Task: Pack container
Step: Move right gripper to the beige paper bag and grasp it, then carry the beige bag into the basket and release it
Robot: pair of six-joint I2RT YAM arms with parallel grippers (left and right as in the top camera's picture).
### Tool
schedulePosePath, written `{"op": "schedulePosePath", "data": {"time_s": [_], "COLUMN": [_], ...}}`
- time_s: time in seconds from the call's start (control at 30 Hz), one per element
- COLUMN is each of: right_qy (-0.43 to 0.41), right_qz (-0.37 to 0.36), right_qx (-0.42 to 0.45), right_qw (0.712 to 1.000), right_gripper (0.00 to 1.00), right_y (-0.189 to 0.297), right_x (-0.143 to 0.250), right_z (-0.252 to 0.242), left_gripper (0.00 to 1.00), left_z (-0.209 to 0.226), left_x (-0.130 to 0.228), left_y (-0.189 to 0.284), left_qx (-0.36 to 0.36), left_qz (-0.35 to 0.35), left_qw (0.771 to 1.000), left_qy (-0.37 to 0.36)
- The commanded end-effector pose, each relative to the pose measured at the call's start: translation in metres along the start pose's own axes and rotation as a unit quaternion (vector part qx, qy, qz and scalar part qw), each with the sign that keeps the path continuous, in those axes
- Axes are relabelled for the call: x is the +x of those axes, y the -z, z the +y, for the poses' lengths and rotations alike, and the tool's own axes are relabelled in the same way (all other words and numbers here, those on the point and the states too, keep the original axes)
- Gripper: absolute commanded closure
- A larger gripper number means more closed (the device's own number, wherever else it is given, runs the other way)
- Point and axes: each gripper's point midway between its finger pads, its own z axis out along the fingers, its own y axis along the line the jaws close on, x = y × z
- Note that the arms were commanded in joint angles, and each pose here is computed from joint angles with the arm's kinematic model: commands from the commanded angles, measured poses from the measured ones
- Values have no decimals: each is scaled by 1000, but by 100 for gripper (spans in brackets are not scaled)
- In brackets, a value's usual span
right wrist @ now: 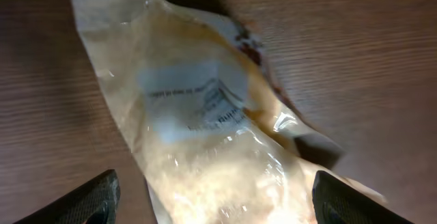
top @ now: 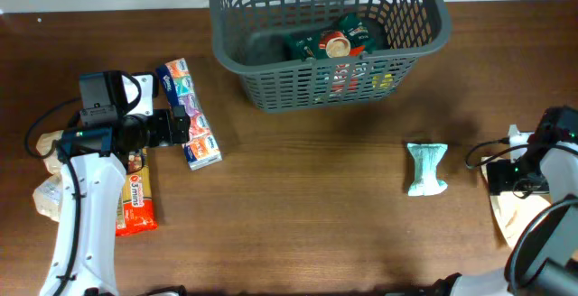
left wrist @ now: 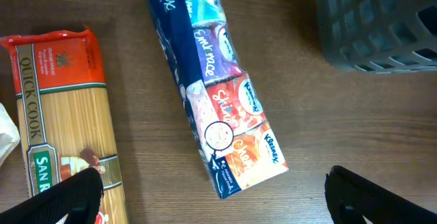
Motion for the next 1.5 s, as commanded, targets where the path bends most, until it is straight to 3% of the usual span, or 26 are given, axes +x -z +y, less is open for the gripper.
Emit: {"op": "schedulePosePath", "data": {"time_s": [0.0, 0.17, 0.2, 0.27, 0.33, 0.43, 0.47, 0.73, 0.87, 1.1, 1.33, 1.47], "right_qy": [12, 16, 12, -1, -23, -69, -86, -129, -169, -162, -75, 44], "right_qz": [37, 57, 61, 67, 70, 66, 64, -29, -99, -217, -337, -410], "right_qx": [-3, 0, 8, 16, 15, 10, 11, -66, -101, -138, -150, -150], "right_qw": [999, 998, 998, 998, 997, 995, 994, 989, 975, 953, 926, 899], "right_gripper": [13, 20, 28, 57, 76, 87, 95, 96, 96, 97, 96, 97], "right_y": [-19, -32, -34, -39, -43, -44, -44, -10, 49, 178, 305, 372], "right_x": [10, 11, 11, 10, 10, 9, 8, -44, -86, -138, -172, -181], "right_z": [3, 8, 7, 7, 9, 12, 11, 18, 4, -14, 26, 85], "left_gripper": [1, 1, 1, 1, 1, 1, 1, 1, 1, 1, 1, 1], "left_z": [4, 4, 4, 4, 4, 4, 4, 4, 4, 4, 4, 4], "left_x": [-6, -6, -6, -6, -5, -4, -4, -4, -4, -4, -5, -5], "left_y": [3, 3, 3, 3, 3, 3, 3, 3, 3, 3, 3, 3], "left_qx": [-6, -6, -6, -6, -6, -6, -6, -6, -6, -6, -6, -6], "left_qz": [-6, -5, -5, -5, -3, -2, -2, -2, -2, -2, -3, -3], "left_qw": [1000, 1000, 1000, 1000, 1000, 1000, 1000, 1000, 1000, 1000, 1000, 1000], "left_qy": [-6, -6, -6, -6, -5, -5, -5, -5, -5, -5, -5, -5]}}
